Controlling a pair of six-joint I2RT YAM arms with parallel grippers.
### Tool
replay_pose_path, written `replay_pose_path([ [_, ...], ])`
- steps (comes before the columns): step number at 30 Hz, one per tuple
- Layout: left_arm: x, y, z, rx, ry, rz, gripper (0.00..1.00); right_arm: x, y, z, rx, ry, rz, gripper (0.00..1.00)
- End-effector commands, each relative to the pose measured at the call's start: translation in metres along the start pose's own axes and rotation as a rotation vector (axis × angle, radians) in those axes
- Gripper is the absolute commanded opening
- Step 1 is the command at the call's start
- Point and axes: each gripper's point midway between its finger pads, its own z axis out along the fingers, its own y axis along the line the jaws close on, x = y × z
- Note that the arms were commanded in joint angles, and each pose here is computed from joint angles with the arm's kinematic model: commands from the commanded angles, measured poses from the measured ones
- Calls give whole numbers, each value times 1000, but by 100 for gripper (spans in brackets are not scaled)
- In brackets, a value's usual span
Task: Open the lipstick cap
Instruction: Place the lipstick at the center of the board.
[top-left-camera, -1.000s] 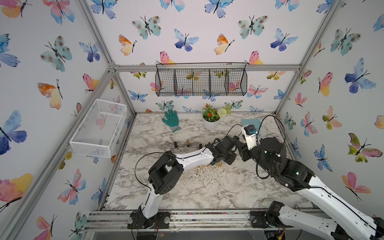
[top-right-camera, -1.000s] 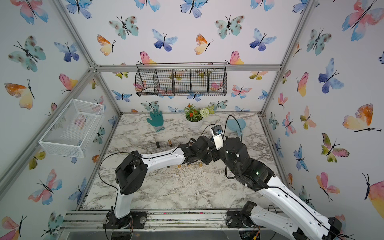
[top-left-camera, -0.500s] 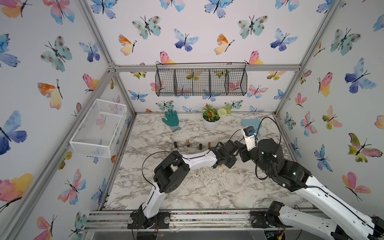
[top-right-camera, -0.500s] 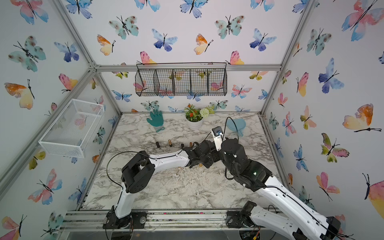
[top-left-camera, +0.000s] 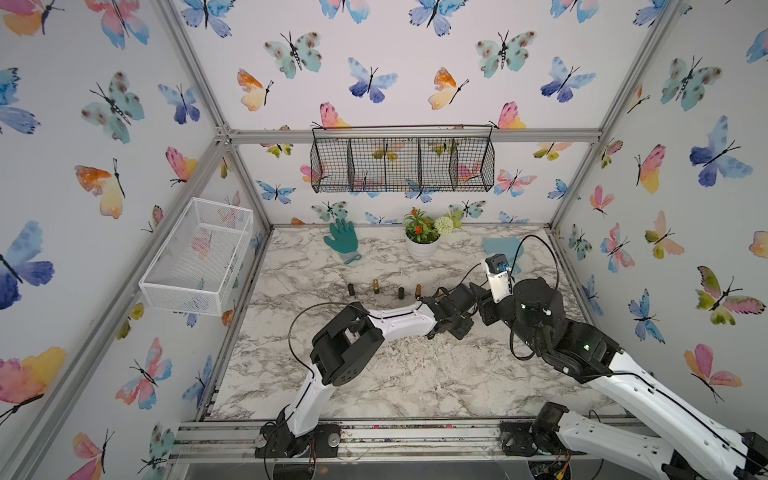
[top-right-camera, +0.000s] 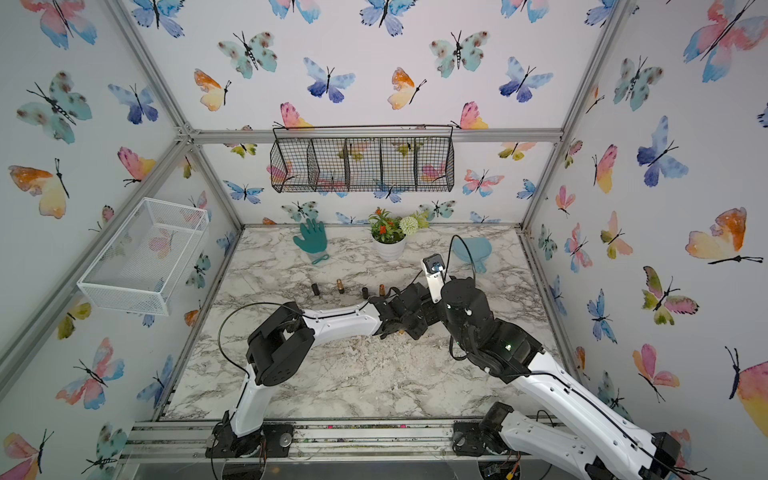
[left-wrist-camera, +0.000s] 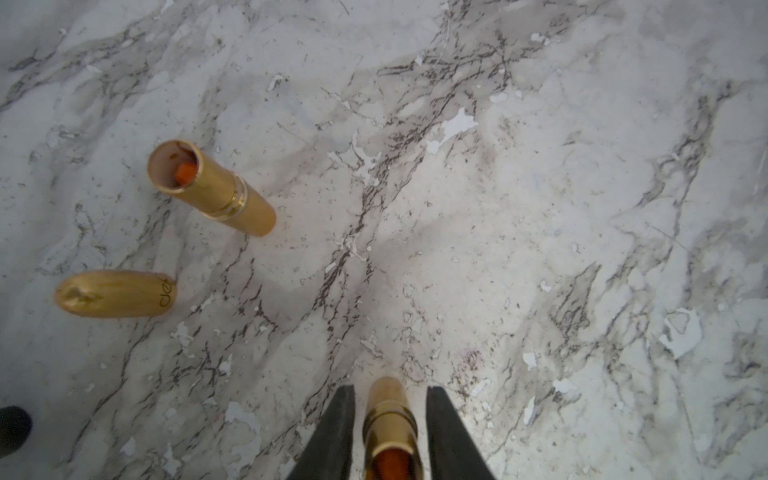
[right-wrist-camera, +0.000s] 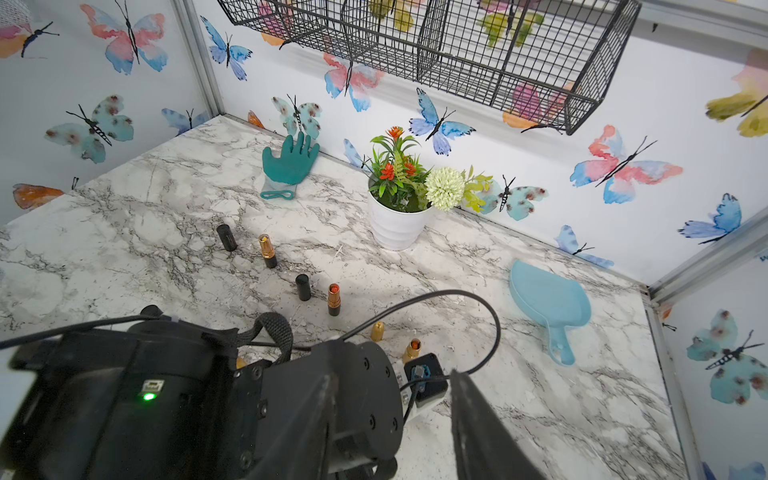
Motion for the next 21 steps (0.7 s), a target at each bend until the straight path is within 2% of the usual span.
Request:
replay_pose_path([
  [1,-3,1,-6,-13,-7,-7,44,-7,-9,-5,37,-32,16,47],
  [5,-21,1,-22,-13,-49,-14,52,-16,-11,-10,39,-68,17,48],
  [10,-45,16,-56,-6,-111,-85,54,-19,-7,-6,22,-87,24,48],
  [15,-68,52,-101,46,-186,-221,58,-20,3,12,10,-99,21,48],
  [17,-74,68,-115,40,-211,-253,61,-23,9,23,8,-102,0,51],
  [21,-82,106,-143,7,-260,-329,86,-29,10,47,68,-95,-5,71],
])
